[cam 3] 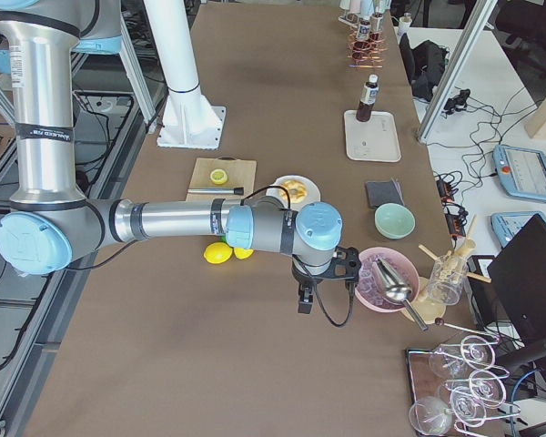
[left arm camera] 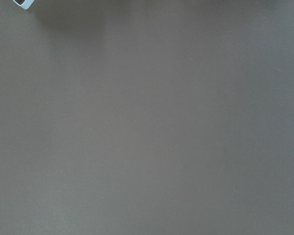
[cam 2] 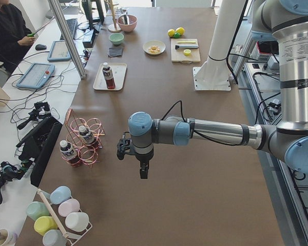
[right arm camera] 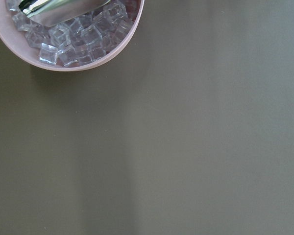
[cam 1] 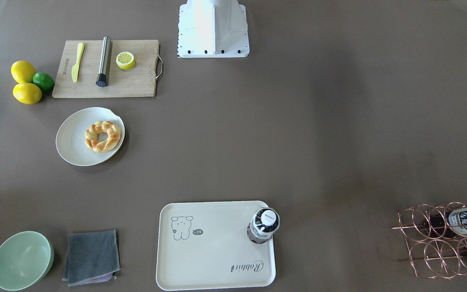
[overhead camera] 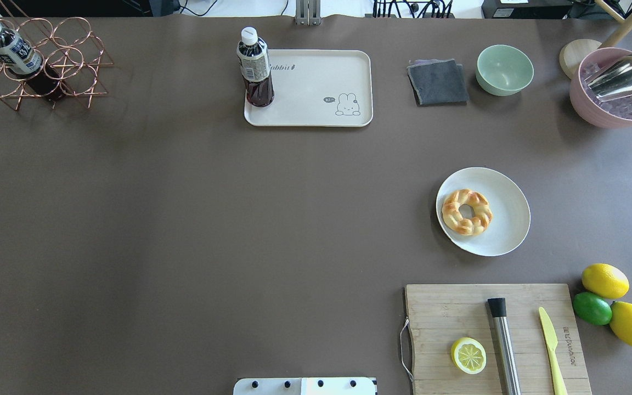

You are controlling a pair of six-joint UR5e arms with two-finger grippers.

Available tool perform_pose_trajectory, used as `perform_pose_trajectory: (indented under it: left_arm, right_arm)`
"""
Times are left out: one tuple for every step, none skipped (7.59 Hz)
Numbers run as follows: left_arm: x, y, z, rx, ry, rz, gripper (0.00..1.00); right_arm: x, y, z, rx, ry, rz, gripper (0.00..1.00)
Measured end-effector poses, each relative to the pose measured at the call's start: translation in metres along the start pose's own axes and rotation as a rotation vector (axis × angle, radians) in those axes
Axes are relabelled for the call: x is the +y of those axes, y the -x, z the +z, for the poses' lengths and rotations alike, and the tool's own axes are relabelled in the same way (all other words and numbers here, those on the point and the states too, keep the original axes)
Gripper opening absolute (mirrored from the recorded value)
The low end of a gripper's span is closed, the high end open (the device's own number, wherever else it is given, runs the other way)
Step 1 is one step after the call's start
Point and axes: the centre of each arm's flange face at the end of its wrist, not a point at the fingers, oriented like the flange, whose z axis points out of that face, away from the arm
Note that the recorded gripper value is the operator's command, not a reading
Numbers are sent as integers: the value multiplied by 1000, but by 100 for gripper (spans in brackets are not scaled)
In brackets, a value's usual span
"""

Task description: Place donut on tray

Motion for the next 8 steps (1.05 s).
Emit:
perform_pose_trajectory:
  left_arm:
    - [0,0,1,-1,4,-4,98]
    - [1,0,2,-1,6,-6,98]
    - [2,0,2,0,7,-7,98]
    - [2,0,2,1,7,-7,98]
    - [2,-1,1,1,5,-3,98]
    - [1,-2,0,0,3,1,98]
    - [0,-2,-1,0,1,5,98]
    - [0,-3,-1,0,-1,7,98]
  right_arm:
    - [0,0,0,-1,1,1,100]
    - [1,0,1,-2,1,1,100]
    - [1,-1,1,-3,1,1,100]
    - [1,-1,1,-4,1,0,100]
    - [1,0,0,-5,0,-1,100]
    - [2,0,0,-5,0,0,100]
    - [2,0,0,-5,0,1,100]
    - [2,-1,0,-6,1,2,100]
